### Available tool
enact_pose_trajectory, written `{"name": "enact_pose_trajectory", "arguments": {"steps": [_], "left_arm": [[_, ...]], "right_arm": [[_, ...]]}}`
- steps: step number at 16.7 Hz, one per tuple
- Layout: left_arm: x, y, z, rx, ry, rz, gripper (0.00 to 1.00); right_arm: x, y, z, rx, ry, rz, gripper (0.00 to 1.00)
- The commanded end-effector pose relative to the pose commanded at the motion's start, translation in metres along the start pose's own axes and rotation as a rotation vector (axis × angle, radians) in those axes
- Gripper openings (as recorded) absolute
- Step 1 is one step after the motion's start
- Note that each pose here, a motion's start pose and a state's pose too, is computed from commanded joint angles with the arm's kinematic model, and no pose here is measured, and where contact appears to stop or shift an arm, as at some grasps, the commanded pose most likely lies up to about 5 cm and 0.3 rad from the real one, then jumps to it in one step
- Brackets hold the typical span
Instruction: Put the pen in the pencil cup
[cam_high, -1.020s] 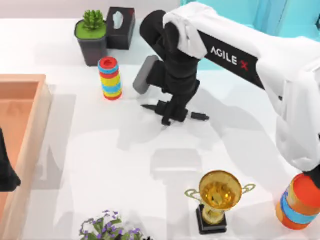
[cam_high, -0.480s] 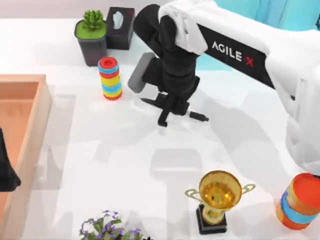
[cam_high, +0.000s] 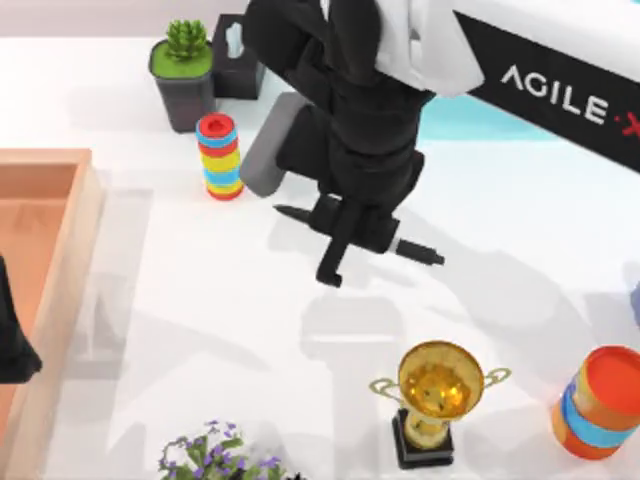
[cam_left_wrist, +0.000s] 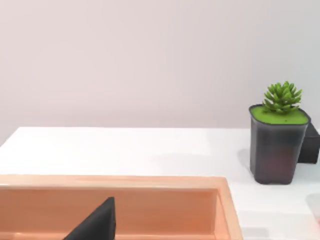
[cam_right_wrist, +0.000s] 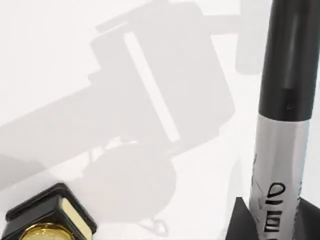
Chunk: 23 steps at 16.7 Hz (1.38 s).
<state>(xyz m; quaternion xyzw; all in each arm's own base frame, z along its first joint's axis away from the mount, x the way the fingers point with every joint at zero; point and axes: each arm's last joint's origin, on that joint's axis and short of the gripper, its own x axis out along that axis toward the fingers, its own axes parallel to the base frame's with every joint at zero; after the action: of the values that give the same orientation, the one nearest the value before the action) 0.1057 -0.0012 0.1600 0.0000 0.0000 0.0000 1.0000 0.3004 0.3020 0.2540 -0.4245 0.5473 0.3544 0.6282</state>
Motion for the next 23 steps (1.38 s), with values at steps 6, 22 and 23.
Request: {"name": "enact_pose_trajectory", "arguments": {"steps": [6, 22, 23], "left_arm": [[0.000, 0.000, 0.000, 0.000, 0.000, 0.000, 1.00], [0.000, 0.000, 0.000, 0.000, 0.000, 0.000, 1.00], [0.000, 0.000, 0.000, 0.000, 0.000, 0.000, 1.00]], "right_arm": [[-0.016, 0.015, -0.012, 0.001, 0.005, 0.001, 0.00], [0.077, -0.156, -0.190, 0.395, -0.804, 0.473, 0.00], [0.079, -0.164, -0.216, 0.396, -0.928, 0.471, 0.00]]}}
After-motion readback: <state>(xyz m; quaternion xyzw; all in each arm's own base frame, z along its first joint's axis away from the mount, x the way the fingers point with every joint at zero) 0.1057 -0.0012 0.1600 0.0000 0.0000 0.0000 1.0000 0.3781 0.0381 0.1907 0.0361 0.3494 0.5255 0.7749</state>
